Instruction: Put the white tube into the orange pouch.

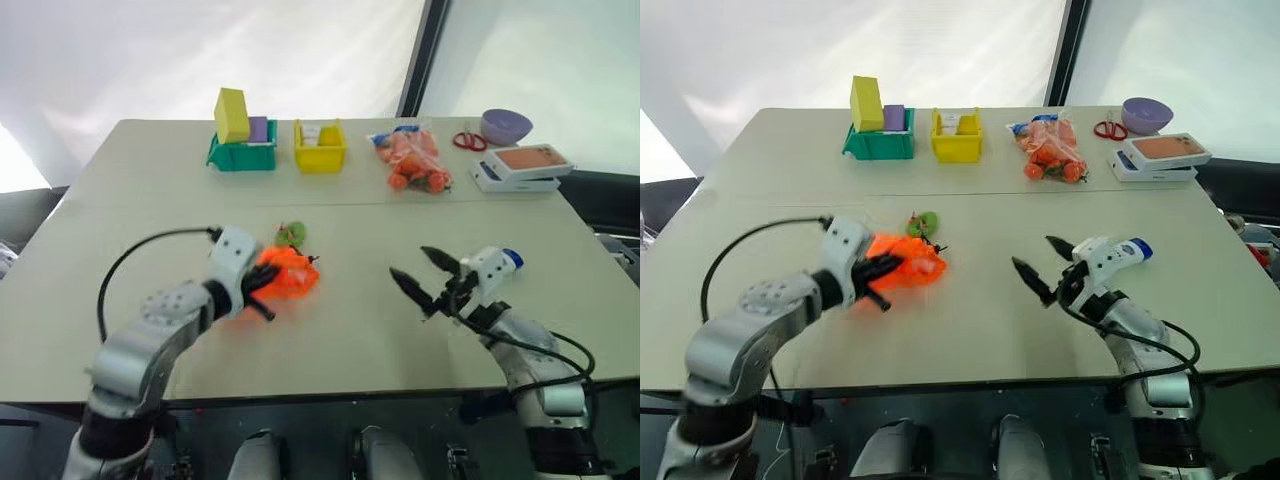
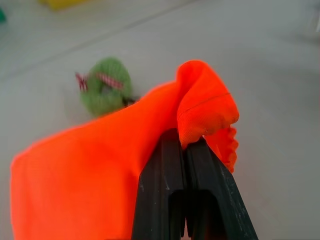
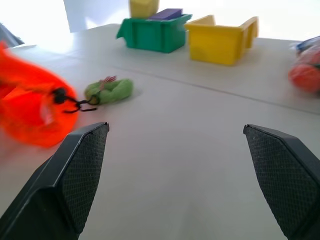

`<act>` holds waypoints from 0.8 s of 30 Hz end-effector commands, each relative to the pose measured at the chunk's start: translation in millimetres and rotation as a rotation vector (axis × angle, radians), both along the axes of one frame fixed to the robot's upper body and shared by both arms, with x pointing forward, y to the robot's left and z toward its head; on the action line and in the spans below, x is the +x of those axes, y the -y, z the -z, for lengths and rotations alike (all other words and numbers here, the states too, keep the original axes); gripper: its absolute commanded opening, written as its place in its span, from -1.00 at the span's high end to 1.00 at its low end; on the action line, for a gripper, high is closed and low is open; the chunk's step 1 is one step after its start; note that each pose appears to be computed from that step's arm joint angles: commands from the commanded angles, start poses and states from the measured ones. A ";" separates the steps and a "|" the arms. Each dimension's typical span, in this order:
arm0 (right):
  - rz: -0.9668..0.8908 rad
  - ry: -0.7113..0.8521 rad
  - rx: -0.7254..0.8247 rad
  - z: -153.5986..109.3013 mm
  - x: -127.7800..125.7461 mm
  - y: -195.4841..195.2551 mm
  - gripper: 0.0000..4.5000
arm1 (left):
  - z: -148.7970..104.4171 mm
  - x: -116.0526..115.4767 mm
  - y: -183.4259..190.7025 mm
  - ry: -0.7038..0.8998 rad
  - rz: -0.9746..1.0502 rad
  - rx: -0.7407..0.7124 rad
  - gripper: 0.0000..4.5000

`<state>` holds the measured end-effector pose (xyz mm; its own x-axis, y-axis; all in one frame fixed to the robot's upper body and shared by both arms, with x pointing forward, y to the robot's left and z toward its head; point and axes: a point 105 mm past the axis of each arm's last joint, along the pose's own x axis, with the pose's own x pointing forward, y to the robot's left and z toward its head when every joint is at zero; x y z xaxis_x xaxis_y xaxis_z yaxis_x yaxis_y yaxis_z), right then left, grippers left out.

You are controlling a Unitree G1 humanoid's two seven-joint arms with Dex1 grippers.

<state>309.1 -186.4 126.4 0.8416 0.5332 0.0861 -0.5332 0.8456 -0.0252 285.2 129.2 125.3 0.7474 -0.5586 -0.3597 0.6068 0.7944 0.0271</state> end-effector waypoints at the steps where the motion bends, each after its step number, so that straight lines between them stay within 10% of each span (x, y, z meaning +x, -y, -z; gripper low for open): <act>1: 0.125 0.045 0.000 -13.1 4.3 25.6 -1.00 | -1.7 -14.7 -5.5 0.004 0.030 -0.019 0.99; 14: 0.750 0.014 -0.116 -5.8 -3.6 96.7 -1.00 | 10.0 -12.1 28.1 0.009 0.130 -0.076 0.99; 24: 0.978 -0.242 0.080 -3.8 8.6 69.0 -1.00 | 7.2 -1.6 42.7 0.031 0.171 -0.089 0.99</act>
<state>321.1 -250.7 119.5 0.9236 -0.3546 -0.1457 0.3660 0.9287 0.0595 281.7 89.6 108.4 0.6426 -0.6978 -0.3165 0.7230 0.6889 -0.0509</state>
